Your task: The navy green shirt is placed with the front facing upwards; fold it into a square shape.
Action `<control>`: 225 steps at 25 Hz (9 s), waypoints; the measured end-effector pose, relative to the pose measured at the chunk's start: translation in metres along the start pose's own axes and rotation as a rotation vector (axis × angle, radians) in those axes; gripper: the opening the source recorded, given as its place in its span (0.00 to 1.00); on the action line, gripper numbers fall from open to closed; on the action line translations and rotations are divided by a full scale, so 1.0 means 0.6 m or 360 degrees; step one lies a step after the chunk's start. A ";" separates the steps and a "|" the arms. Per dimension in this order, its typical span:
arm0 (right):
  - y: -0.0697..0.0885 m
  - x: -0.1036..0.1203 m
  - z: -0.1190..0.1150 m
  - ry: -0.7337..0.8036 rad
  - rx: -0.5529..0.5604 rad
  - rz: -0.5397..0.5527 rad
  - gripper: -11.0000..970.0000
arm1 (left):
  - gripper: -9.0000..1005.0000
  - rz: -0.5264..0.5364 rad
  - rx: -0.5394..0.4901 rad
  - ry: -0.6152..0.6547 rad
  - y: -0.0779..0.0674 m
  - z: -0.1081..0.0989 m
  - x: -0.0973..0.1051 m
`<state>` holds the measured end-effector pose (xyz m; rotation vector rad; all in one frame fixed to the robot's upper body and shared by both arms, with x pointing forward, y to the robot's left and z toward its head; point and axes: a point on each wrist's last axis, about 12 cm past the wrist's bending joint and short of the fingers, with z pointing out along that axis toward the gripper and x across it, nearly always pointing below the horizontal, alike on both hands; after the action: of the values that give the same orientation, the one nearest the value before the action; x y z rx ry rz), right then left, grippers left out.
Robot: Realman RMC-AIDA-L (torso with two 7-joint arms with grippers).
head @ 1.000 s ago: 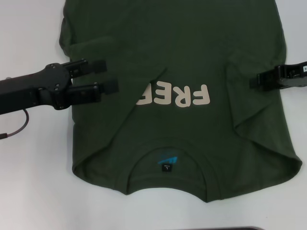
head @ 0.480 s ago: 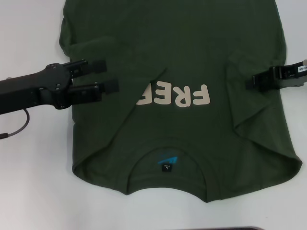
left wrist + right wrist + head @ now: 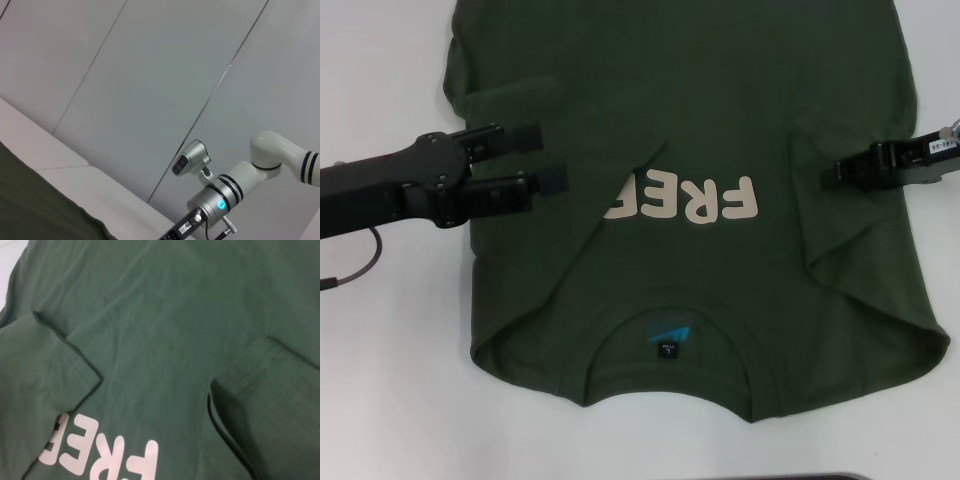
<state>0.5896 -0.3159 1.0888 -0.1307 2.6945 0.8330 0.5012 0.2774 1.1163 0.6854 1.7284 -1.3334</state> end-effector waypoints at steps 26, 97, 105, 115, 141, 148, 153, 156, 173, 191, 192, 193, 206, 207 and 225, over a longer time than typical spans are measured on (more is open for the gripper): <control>0.050 -0.017 0.013 -0.0040 -0.0257 0.0000 0.59 | 0.90 0.0006 -0.0056 -0.0016 0.006 -0.004 -0.002; -0.002 0.125 -0.084 -0.0281 -0.0802 -0.0366 0.88 | 0.85 -0.1565 -0.0550 0.0411 0.026 -0.109 0.105; -0.005 0.125 -0.083 -0.0304 -0.0789 -0.0342 0.88 | 0.85 -0.1595 -0.0616 0.0475 0.031 -0.106 0.118; -0.006 0.125 -0.084 -0.0306 -0.0787 -0.0328 0.88 | 0.85 -0.1598 -0.0631 0.0461 0.034 -0.097 0.123; -0.008 0.124 -0.088 -0.0323 -0.0787 -0.0302 0.88 | 0.85 -0.1599 -0.0606 0.0509 0.043 -0.058 0.125; -0.008 0.124 -0.089 -0.0327 -0.0791 -0.0302 0.88 | 0.85 -0.1598 -0.0621 0.0506 0.046 -0.053 0.124; -0.009 0.124 -0.090 -0.0341 -0.0791 -0.0296 0.88 | 0.85 -0.1598 -0.0601 0.0510 0.046 -0.043 0.123; -0.010 0.124 -0.091 -0.0341 -0.0790 -0.0294 0.88 | 0.85 -0.1618 -0.0582 0.0515 0.045 -0.041 0.124; -0.012 0.124 -0.095 -0.0370 -0.0801 -0.0262 0.88 | 0.50 -0.1554 -0.0598 0.0610 0.049 -0.039 0.119; -0.051 0.160 -0.127 -0.0002 -0.0629 0.0005 0.88 | 0.04 -0.1622 -0.0600 0.0585 0.048 -0.046 0.109; -0.055 0.166 -0.133 0.0050 -0.0616 0.0037 0.88 | 0.04 -0.1621 -0.0604 0.0583 0.049 -0.047 0.109; -0.058 0.172 -0.139 0.0094 -0.0609 0.0065 0.88 | 0.04 -0.1620 -0.0608 0.0581 0.049 -0.047 0.109; -0.083 0.202 -0.155 0.0294 -0.0443 0.0194 0.88 | 0.04 -0.1602 -0.0622 0.0553 0.055 -0.048 0.100; -0.084 0.203 -0.155 0.0293 -0.0437 0.0200 0.88 | 0.04 -0.1601 -0.0624 0.0552 0.055 -0.048 0.100; -0.097 0.218 -0.123 0.0276 -0.0384 0.0368 0.88 | 0.04 -0.1599 -0.0650 0.0528 0.059 -0.049 0.099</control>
<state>0.4564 -0.4046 1.0730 0.0598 2.7949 1.2700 0.4916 0.3120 1.0500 -0.2878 2.6860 -1.4348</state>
